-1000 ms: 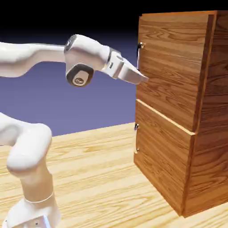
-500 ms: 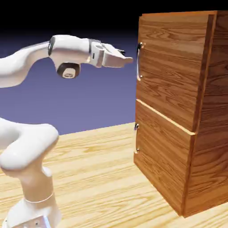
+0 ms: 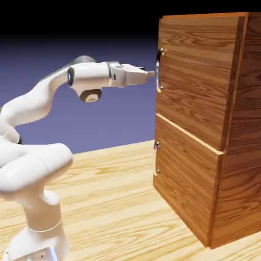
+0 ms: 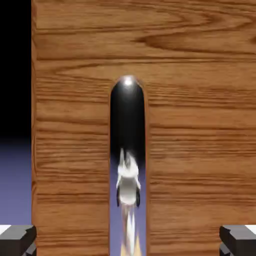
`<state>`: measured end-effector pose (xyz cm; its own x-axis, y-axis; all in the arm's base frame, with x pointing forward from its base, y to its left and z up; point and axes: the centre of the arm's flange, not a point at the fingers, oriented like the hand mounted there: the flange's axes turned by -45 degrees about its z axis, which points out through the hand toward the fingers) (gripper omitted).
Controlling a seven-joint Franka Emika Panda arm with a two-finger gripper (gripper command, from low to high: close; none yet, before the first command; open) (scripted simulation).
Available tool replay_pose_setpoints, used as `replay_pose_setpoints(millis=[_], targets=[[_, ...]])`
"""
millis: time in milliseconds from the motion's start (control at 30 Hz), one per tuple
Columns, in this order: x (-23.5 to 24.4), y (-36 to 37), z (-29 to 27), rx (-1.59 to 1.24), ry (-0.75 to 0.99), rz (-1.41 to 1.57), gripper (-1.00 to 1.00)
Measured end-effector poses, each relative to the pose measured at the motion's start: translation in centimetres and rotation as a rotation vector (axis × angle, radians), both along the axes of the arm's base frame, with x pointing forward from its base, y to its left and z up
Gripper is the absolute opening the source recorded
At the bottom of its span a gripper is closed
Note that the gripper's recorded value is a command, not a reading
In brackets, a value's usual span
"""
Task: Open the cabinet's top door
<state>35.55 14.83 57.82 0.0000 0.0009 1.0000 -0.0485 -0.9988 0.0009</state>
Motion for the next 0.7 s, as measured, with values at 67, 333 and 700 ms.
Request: replay_pose_setpoints(millis=[67,333,700], targets=[[2.4,-0.2,0.0,0.001,0.000,0.000,0.00],[-2.5,-2.6,0.0,0.001,0.000,0.157,-1.00],[-11.6,-9.7,0.0,0.001,0.000,0.464,-1.00]])
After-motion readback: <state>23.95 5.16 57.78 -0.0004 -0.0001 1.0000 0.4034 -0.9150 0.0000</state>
